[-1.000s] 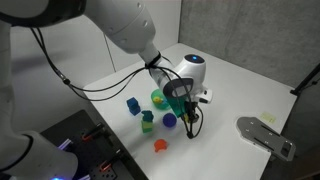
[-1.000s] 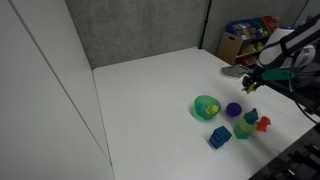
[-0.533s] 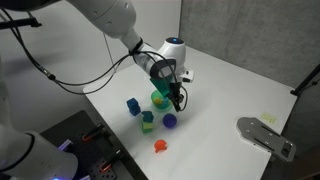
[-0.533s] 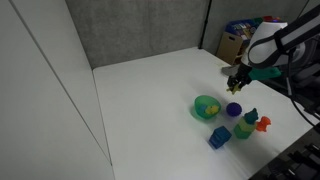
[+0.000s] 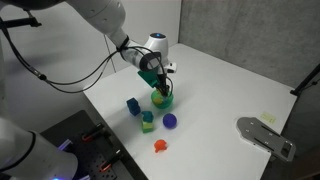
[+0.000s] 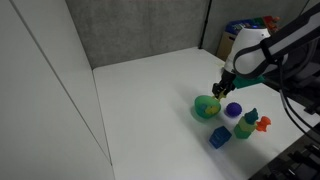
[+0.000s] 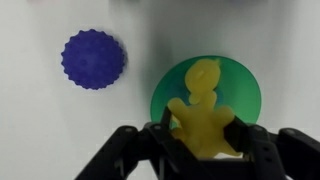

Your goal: Put the star-shaped toy in the bowl

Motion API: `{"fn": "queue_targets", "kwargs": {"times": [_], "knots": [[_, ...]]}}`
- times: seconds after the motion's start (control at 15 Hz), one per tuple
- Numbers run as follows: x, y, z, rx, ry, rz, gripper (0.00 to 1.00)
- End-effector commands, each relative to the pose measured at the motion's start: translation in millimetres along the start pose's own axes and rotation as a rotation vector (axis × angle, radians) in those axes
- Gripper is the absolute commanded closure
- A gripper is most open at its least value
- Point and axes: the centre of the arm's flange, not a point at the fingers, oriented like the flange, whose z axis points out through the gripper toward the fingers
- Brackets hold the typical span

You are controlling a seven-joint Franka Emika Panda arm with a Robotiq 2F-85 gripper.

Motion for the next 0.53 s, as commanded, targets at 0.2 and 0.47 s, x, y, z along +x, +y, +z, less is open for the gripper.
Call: {"fn": "queue_targets", "kwargs": {"times": [0.2,0.47], "knots": [[20,-28,17,-0.038,0.013,0.009,0.26],[28,-21,22,-0.049,0.014,0.017,0.12]]}}
